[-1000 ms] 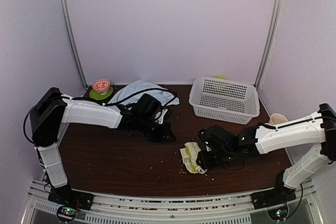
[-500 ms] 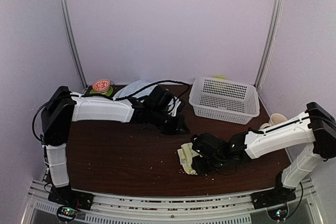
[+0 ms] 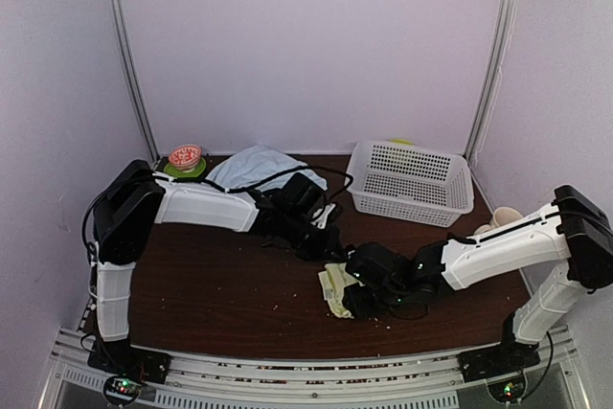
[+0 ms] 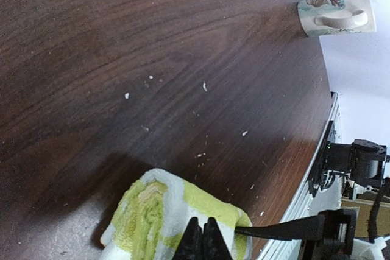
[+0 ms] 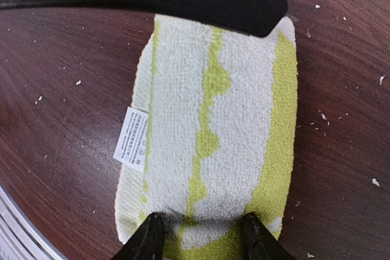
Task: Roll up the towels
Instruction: Roll the towel from the center of the board, then pick up the towel from the center of the board.
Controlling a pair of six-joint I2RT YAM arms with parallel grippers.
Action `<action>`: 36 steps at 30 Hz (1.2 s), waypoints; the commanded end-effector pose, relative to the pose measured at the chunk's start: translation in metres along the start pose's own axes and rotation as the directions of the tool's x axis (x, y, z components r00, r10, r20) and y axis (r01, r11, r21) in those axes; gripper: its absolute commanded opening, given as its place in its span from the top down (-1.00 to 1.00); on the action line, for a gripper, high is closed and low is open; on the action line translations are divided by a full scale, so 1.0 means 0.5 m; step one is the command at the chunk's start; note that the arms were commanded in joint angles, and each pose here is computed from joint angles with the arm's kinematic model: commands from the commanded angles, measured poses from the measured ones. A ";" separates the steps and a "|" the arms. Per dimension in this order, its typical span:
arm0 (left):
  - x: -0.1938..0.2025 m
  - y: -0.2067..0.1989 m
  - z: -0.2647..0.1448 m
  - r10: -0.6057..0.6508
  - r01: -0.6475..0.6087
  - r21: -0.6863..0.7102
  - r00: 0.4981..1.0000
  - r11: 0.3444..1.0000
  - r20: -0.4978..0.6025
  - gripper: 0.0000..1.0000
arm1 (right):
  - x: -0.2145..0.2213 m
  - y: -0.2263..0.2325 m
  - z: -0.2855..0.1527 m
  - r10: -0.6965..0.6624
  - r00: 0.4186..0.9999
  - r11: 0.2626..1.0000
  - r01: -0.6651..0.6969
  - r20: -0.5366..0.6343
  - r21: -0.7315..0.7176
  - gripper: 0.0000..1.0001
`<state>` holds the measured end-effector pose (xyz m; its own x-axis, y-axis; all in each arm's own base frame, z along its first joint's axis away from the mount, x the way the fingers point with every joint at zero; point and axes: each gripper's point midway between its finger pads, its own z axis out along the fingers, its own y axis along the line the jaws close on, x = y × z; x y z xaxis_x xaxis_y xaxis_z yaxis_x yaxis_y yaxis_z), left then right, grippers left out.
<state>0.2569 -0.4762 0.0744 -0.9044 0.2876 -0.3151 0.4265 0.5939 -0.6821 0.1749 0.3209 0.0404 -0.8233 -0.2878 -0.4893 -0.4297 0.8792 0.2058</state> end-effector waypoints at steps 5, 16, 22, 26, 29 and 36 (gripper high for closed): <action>0.057 0.080 0.026 -0.011 0.008 -0.056 0.999 0.998 -0.053 1.00 | -0.013 0.014 -0.034 -0.053 0.999 0.999 0.053 -0.011 -0.011 -0.07; 0.094 0.157 0.027 -0.024 0.015 -0.143 0.998 0.990 -0.060 1.00 | -0.068 -0.009 -0.077 0.170 0.985 0.969 -0.161 0.031 -0.189 -0.49; 0.111 0.177 0.019 -0.024 0.015 -0.168 0.998 0.986 -0.053 1.00 | -0.088 -0.022 -0.051 0.310 0.950 0.890 -0.299 -0.022 -0.346 -0.55; 0.120 0.188 0.015 -0.023 0.013 -0.183 0.998 0.983 -0.051 1.00 | -0.076 -0.018 -0.021 0.352 0.931 0.841 -0.359 -0.094 -0.405 -0.69; 0.126 0.192 0.016 -0.028 0.018 -0.184 0.998 0.983 -0.051 1.00 | -0.067 -0.011 -0.003 0.370 0.920 0.820 -0.390 -0.131 -0.420 -0.78; 0.133 0.200 0.014 -0.030 0.020 -0.193 0.998 0.981 -0.050 1.00 | -0.042 -0.002 0.038 0.407 0.890 0.780 -0.456 -0.206 -0.427 -0.77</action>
<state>0.2555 -0.4430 0.0311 -0.8814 0.2712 -0.3869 0.4685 0.6068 -0.6421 0.2062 0.3298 0.0479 -0.9678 0.0144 -0.2515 -0.1762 0.6749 0.7166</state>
